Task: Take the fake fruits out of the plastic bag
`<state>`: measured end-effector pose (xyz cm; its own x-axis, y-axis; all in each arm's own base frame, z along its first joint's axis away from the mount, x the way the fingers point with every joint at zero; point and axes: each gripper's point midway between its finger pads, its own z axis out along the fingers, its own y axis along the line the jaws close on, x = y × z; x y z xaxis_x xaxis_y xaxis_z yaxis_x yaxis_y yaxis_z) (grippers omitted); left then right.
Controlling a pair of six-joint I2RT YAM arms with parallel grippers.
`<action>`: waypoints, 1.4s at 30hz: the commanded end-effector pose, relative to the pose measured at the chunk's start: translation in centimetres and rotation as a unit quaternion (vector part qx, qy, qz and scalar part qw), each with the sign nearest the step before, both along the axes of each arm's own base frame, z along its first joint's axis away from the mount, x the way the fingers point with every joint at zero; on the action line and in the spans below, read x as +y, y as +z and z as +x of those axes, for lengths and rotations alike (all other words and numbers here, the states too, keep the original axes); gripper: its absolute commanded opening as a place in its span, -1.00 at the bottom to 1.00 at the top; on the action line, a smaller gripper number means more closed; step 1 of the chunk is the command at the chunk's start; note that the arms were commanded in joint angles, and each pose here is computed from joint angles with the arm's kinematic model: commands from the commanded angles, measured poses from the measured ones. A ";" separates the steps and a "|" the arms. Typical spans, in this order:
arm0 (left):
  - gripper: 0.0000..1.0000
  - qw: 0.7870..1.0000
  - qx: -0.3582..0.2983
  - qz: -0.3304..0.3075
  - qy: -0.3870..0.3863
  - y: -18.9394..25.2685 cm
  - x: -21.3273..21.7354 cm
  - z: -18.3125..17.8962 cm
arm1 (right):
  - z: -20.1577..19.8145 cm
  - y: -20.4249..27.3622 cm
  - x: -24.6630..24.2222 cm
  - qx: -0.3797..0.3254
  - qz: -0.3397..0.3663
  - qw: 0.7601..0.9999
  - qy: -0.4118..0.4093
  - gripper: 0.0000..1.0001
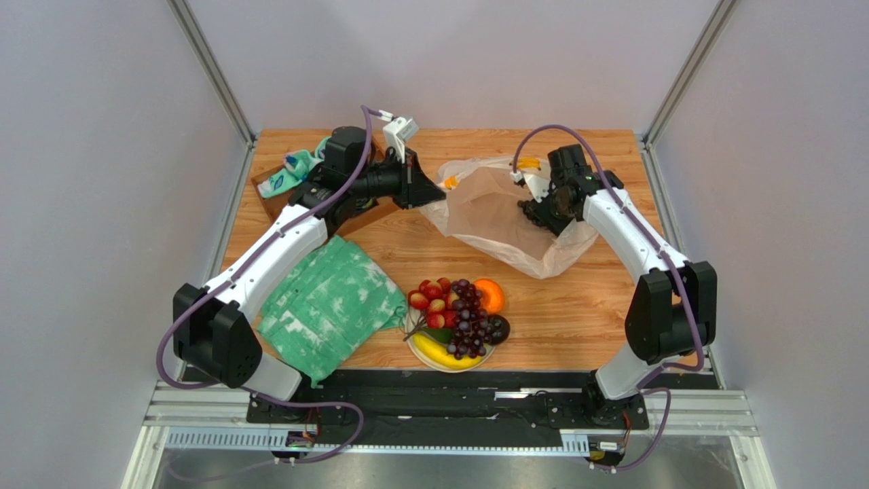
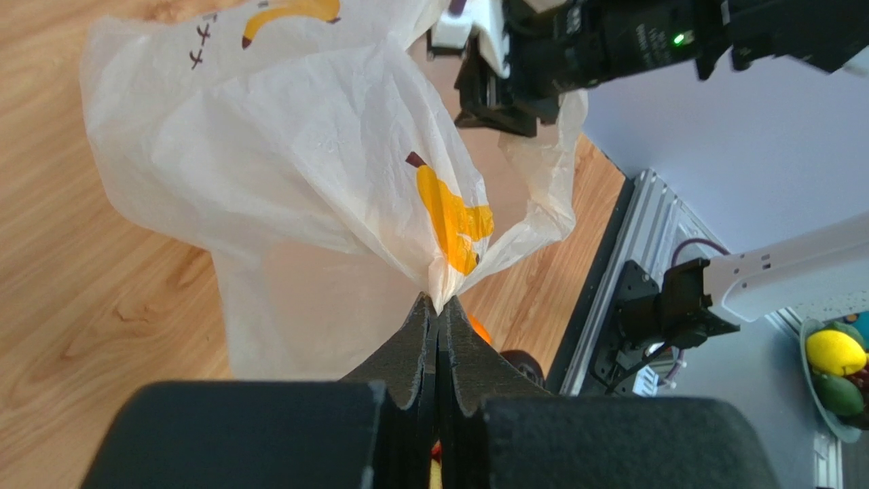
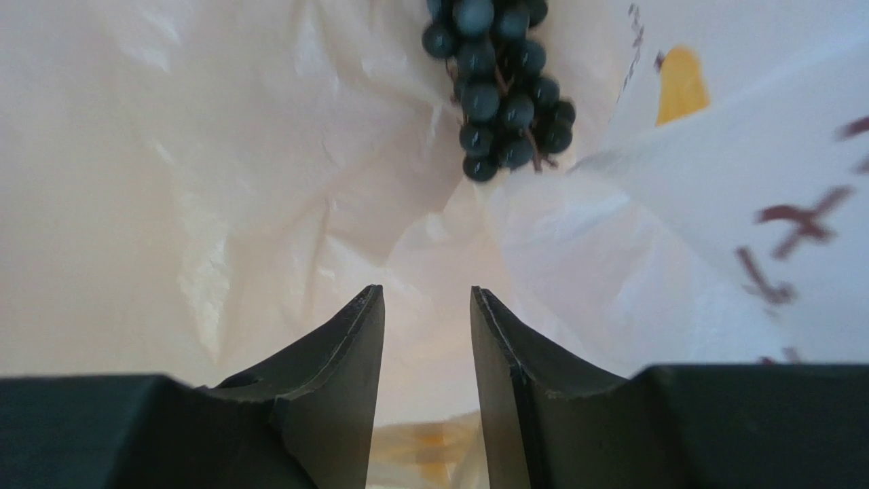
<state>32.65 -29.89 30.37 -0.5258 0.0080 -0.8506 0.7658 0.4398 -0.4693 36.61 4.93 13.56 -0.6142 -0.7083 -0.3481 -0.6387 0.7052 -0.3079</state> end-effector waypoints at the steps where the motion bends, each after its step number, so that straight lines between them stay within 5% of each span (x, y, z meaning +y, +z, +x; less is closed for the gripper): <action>1: -1.00 1.000 -0.014 -0.002 -0.010 -0.1 0.2 -0.8 | 2.9 1.5 2.8 -0.031 0.035 0.999 0.027 -0.16; 7: -1.00 1.000 -0.008 0.003 -0.016 -0.6 0.0 -0.9 | 5.1 -0.2 3.1 -0.029 0.025 0.999 0.037 -0.13; 14: -1.00 1.000 -0.005 0.009 -0.018 -1.0 -0.1 -0.5 | 8.4 -1.7 3.6 -0.044 0.018 0.998 0.040 0.13; 22: -1.00 1.000 0.000 0.017 -0.015 -1.9 -0.4 0.4 | 11.4 -8.0 1.9 -0.009 -0.047 0.998 0.044 0.26; 25: -1.00 1.000 -0.001 0.020 -0.013 -2.0 -0.4 0.6 | 12.0 -8.9 1.2 0.004 -0.067 0.997 0.043 0.10; 28: -1.00 1.000 -0.001 0.025 -0.010 -2.3 -0.2 0.5 | 12.1 -7.1 2.0 -0.001 -0.043 0.998 0.054 -0.34; 32: -1.00 1.000 0.000 0.021 -0.006 -2.4 -0.4 0.9 | 10.0 -1.2 7.6 -0.016 0.072 0.990 0.120 -0.76; 37: -1.00 1.000 -0.011 0.006 0.001 -0.5 -1.2 2.6 | 3.0 8.6 16.5 -0.011 0.247 0.941 0.232 -0.82; 42: -1.00 0.998 -0.061 0.013 0.025 2.8 -1.5 6.1 | -1.0 13.2 19.0 -0.022 0.286 0.920 0.267 -0.88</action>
<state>36.20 -31.16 28.46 -0.5476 0.0371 -0.8359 0.7461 0.4739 -0.4678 40.36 20.54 20.64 -0.2685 -0.7044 -0.6571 -0.8913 0.4404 -0.1079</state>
